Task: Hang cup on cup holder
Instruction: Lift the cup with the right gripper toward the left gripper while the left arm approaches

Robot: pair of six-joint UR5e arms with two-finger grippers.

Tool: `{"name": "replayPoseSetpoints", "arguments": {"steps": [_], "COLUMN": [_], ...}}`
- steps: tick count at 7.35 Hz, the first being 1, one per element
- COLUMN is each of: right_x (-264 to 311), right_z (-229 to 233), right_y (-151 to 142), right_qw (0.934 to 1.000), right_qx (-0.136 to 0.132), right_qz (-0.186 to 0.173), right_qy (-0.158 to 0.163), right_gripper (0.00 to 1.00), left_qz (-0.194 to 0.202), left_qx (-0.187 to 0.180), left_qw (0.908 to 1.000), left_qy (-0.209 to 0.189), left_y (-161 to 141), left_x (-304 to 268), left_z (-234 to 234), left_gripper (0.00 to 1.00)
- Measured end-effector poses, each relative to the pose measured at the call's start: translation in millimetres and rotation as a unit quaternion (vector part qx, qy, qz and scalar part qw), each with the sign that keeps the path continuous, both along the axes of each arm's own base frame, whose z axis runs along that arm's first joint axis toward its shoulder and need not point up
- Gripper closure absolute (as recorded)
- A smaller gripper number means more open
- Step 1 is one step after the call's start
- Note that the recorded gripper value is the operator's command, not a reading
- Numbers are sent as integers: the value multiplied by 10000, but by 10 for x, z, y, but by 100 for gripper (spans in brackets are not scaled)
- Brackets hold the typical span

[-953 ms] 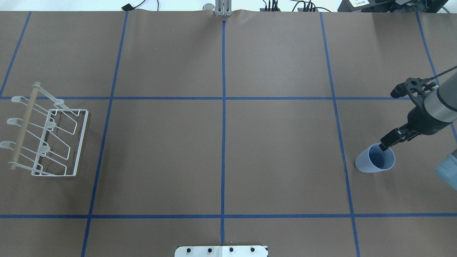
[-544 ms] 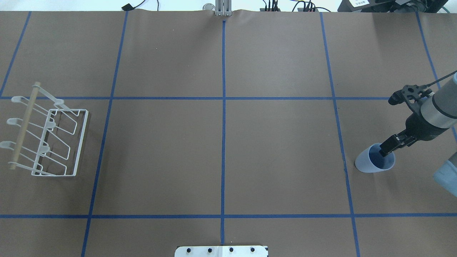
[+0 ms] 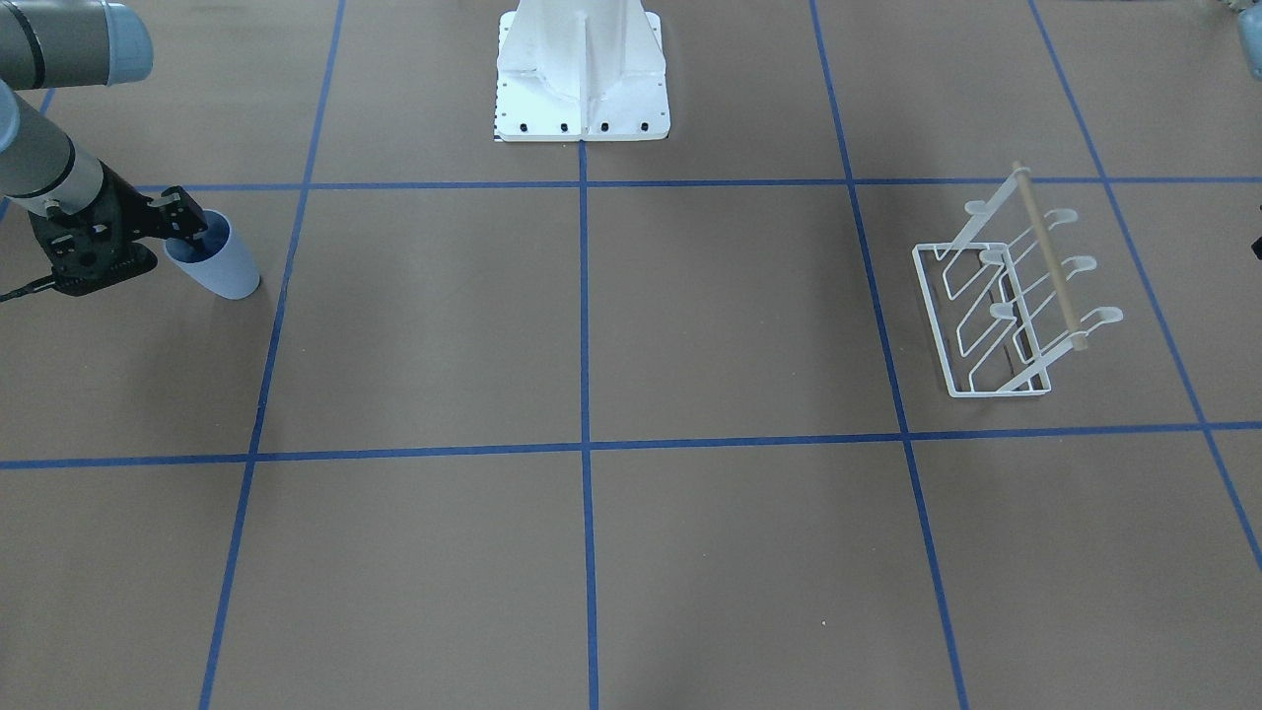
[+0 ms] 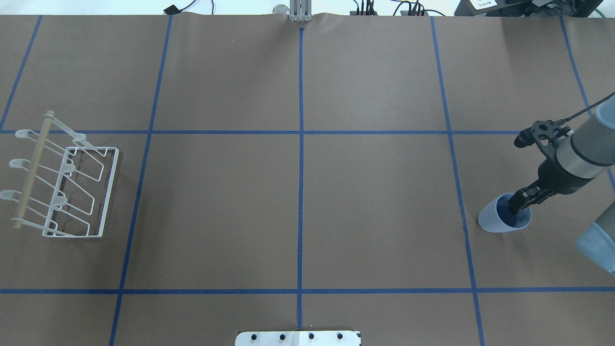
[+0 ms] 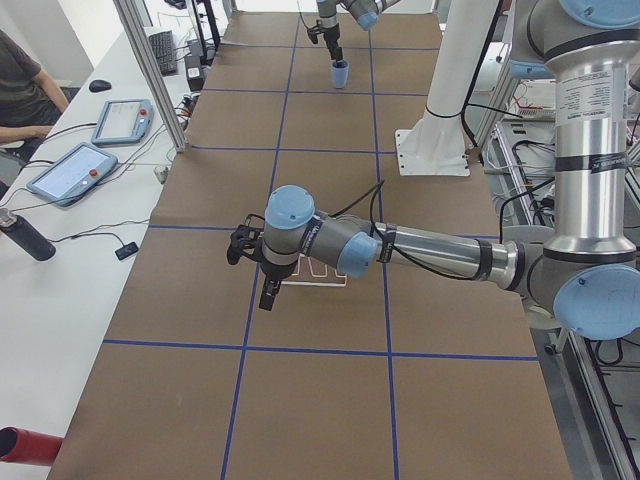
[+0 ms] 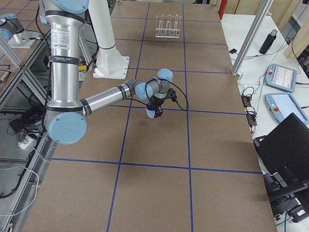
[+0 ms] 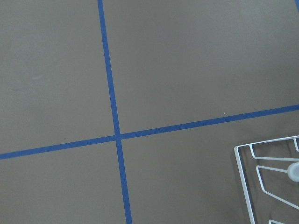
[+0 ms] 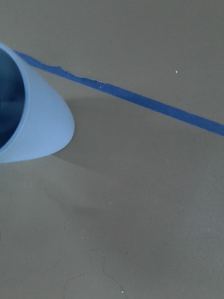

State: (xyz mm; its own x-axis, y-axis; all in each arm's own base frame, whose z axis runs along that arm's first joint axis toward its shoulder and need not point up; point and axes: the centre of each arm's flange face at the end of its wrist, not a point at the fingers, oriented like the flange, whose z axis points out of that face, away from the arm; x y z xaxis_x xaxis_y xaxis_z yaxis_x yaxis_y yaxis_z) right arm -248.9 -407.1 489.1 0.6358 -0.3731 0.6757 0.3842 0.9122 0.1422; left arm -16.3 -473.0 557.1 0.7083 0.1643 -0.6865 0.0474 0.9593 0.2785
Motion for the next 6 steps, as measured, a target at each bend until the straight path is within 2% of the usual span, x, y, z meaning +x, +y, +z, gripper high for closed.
{"name": "replayPoseSetpoints", "arguments": {"steps": [4, 6], "right_x": [54, 216], "right_z": [-210, -480], "right_y": [49, 60], "right_qw": [9998, 9988], "right_qx": [25, 43], "right_qz": [149, 358], "right_qy": [-113, -343], "right_gripper": [100, 100], "left_qz": [4, -4], "left_qx": [-2, 3], "left_qw": [10000, 10000], "left_qy": [9, 18], "left_y": [1, 2], "left_x": [1, 2], "left_z": [-2, -18], "left_gripper": [2, 2]}}
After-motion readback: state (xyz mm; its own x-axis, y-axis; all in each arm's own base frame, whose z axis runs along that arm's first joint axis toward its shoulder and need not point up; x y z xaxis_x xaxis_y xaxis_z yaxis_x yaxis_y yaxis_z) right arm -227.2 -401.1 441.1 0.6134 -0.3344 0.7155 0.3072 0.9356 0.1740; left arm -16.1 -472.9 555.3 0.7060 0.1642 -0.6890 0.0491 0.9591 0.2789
